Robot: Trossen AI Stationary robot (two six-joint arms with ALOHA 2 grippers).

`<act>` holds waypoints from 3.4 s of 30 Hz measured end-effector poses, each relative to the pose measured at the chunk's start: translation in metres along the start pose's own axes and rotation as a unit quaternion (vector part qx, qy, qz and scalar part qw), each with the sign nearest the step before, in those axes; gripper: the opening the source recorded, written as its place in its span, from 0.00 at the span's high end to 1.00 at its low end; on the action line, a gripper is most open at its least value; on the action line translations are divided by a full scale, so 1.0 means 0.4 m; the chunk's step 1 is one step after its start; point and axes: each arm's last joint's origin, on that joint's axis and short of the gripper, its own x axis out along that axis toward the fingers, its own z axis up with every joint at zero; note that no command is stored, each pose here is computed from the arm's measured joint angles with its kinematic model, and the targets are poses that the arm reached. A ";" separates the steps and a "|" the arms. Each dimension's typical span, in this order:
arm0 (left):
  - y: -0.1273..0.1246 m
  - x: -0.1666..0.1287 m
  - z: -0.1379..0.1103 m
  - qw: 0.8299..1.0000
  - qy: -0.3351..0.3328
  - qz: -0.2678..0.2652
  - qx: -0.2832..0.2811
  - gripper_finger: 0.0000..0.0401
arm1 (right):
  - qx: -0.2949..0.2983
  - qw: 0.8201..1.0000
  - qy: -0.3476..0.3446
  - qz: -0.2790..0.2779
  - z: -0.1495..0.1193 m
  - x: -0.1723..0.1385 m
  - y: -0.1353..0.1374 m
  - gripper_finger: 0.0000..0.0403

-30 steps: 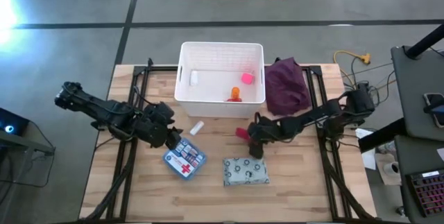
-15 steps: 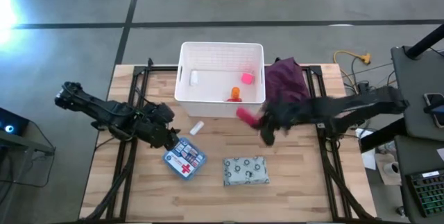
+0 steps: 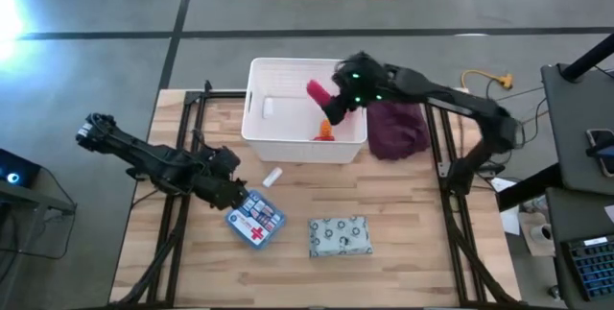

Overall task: Pick & place medical supplies in basket/bin
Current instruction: Put the red bandage into the white bin, then put the rolled gauze into the white bin, then put the medical supply bag into the white bin

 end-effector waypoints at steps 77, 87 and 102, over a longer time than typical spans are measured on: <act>-0.109 -0.012 0.191 0.953 -0.262 -0.145 0.043 0.93 | -0.137 0.961 -0.143 -0.191 -0.302 -0.337 0.007 0.09; 0.133 0.116 0.477 0.957 -0.277 0.087 0.018 0.69 | -0.188 0.973 -0.082 -0.103 -0.336 -0.332 0.039 0.09; -0.012 -0.016 0.416 0.982 -0.125 -0.079 0.116 0.27 | -0.291 0.951 0.107 -0.011 -0.539 -0.273 0.097 0.09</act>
